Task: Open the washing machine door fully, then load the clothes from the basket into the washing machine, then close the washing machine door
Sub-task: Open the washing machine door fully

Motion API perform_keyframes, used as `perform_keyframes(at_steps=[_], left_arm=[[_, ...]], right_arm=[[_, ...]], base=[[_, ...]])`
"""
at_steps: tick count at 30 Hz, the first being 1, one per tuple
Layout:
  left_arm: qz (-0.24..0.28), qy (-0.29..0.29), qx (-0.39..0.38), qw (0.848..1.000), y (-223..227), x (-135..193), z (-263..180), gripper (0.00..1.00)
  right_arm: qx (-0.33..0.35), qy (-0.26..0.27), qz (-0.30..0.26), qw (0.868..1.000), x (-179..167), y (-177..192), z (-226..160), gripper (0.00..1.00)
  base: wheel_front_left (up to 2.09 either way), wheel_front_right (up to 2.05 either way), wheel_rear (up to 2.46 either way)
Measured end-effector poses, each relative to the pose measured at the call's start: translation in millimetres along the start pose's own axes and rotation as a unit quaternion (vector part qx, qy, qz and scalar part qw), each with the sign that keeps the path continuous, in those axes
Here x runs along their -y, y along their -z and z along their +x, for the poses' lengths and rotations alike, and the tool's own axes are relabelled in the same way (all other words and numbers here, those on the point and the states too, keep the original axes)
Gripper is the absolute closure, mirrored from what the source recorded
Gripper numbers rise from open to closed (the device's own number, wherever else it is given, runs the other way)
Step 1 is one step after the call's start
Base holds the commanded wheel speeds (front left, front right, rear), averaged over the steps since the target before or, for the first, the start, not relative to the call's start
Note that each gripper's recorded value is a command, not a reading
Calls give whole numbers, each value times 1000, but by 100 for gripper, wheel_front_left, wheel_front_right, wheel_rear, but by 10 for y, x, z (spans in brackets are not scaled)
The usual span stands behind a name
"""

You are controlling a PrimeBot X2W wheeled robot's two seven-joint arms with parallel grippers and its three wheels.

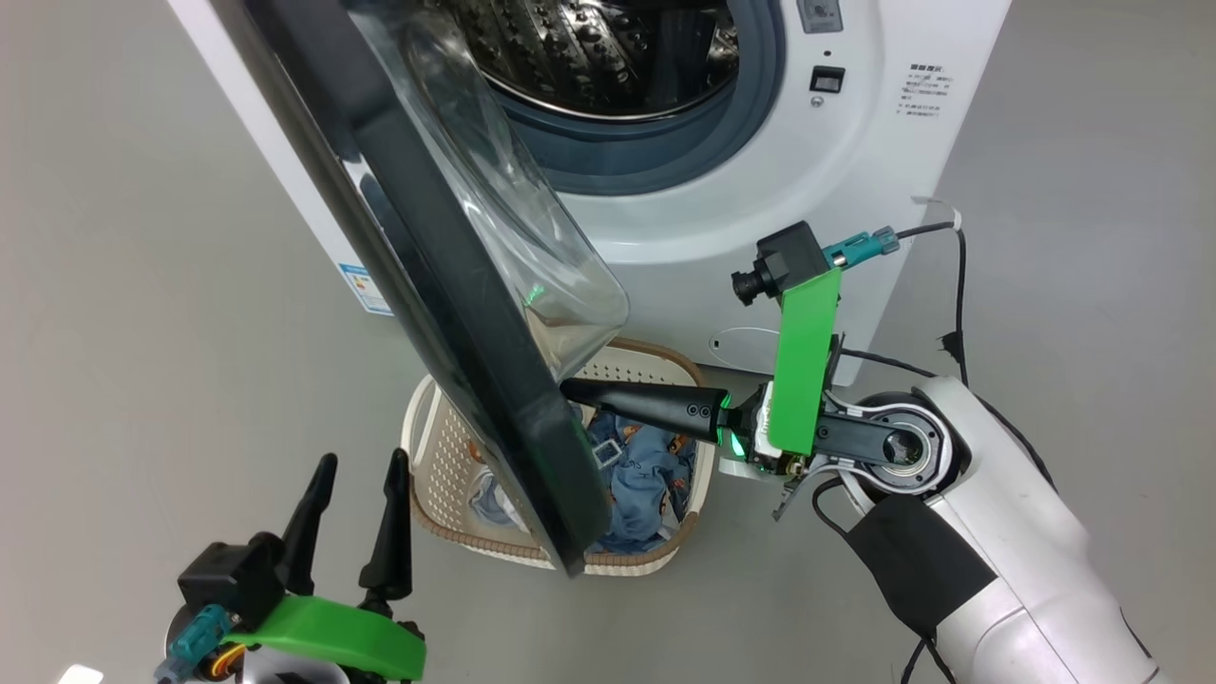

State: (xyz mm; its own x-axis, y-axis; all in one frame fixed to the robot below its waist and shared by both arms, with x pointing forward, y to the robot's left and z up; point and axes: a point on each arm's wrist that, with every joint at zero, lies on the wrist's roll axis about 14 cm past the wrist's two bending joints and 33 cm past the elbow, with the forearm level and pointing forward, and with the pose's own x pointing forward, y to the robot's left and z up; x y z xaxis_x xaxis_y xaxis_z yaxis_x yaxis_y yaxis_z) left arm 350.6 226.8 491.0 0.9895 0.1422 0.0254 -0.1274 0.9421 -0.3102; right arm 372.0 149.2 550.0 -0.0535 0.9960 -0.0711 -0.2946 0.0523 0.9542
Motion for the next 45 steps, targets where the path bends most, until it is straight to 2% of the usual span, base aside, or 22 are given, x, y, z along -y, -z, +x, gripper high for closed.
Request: perform_keyframes(at_steps=[11,19,21,25,28,30,37,45], left_arm=[[0,-2,1,1000,-11,-14,-55,0],[-3,4,-1,1000,11,22,-51,0],[-3,8,-1,1000,12,48,-47,0],[-4,14,0,1000,6,81,-32,0],[-3,18,0,1000,6,96,-21,0],[-3,20,-3,1000,26,102,-27,0],[-5,28,-4,1000,39,138,-29,0],[-8,32,-11,999,84,152,-48,0]], right_arm=[[-1,-9,0,1000,-73,39,51,100],[34,-6,7,999,-56,-28,-19,99],[53,-4,11,999,-44,-67,-71,75],[79,11,18,997,56,-83,-193,50],[99,18,22,995,100,-112,-298,25],[113,22,23,993,125,-126,-363,2],[163,54,14,985,250,-144,-641,0],[233,85,11,969,393,-191,-1019,0]], base=[[0,0,0],[0,0,0],[0,0,0],[0,0,0],[0,0,0],[0,0,0],[0,0,0],[0,0,0]])
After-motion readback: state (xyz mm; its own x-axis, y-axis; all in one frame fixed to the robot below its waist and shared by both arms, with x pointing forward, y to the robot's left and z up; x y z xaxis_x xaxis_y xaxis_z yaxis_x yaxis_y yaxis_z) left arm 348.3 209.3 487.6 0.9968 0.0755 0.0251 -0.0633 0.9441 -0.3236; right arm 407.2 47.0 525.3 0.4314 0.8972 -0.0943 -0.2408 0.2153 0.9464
